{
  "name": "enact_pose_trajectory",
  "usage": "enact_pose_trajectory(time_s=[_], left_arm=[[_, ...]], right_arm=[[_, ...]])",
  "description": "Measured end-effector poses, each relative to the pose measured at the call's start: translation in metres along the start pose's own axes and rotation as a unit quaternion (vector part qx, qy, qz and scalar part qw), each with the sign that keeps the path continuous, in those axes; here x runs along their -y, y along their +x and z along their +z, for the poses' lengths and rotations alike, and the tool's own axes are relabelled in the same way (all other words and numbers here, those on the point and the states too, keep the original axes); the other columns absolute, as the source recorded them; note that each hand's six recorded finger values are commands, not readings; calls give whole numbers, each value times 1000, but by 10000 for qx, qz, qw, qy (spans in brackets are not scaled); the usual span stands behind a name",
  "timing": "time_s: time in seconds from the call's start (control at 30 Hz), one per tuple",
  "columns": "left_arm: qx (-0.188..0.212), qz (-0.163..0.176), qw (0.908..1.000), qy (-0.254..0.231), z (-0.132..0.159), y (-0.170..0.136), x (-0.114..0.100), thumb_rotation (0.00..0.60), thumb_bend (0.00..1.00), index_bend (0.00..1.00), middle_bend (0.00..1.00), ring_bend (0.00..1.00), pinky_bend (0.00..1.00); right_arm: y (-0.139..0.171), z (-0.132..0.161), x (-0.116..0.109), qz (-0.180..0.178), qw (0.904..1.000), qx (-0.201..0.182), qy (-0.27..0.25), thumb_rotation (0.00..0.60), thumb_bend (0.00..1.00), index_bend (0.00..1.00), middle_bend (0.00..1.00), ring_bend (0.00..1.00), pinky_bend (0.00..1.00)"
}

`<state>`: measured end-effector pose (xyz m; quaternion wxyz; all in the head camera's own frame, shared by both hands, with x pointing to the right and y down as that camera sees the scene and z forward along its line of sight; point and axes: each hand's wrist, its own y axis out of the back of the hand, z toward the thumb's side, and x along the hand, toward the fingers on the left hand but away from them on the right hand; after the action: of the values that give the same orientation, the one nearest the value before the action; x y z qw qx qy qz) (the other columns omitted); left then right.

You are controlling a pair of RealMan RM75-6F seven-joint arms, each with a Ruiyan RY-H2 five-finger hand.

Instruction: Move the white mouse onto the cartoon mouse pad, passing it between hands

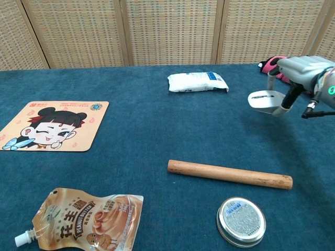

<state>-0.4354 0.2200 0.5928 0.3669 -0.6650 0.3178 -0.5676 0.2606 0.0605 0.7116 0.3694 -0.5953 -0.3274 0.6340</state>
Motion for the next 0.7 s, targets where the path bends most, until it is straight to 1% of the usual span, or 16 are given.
enact_pose_trajectory(time_s=[0.17,0.57,0.7], left_arm=[[-5,23,10000,-59,-2,-1,-2,600,0,0,0,0,0],[-60,51,9997,-236,-11,-1,-7,600,0,0,0,0,0],[-54,7,9996,-263,-13,-1,-6,600,0,0,0,0,0]], right_arm=[[-1,40,-2,-33,9996,-278,-9,600,53,617,51,0,0],[0,132,9,40,9962,-863,52,600,52,617,51,0,0],[1,156,12,73,9951,-983,62,600,52,617,51,0,0]])
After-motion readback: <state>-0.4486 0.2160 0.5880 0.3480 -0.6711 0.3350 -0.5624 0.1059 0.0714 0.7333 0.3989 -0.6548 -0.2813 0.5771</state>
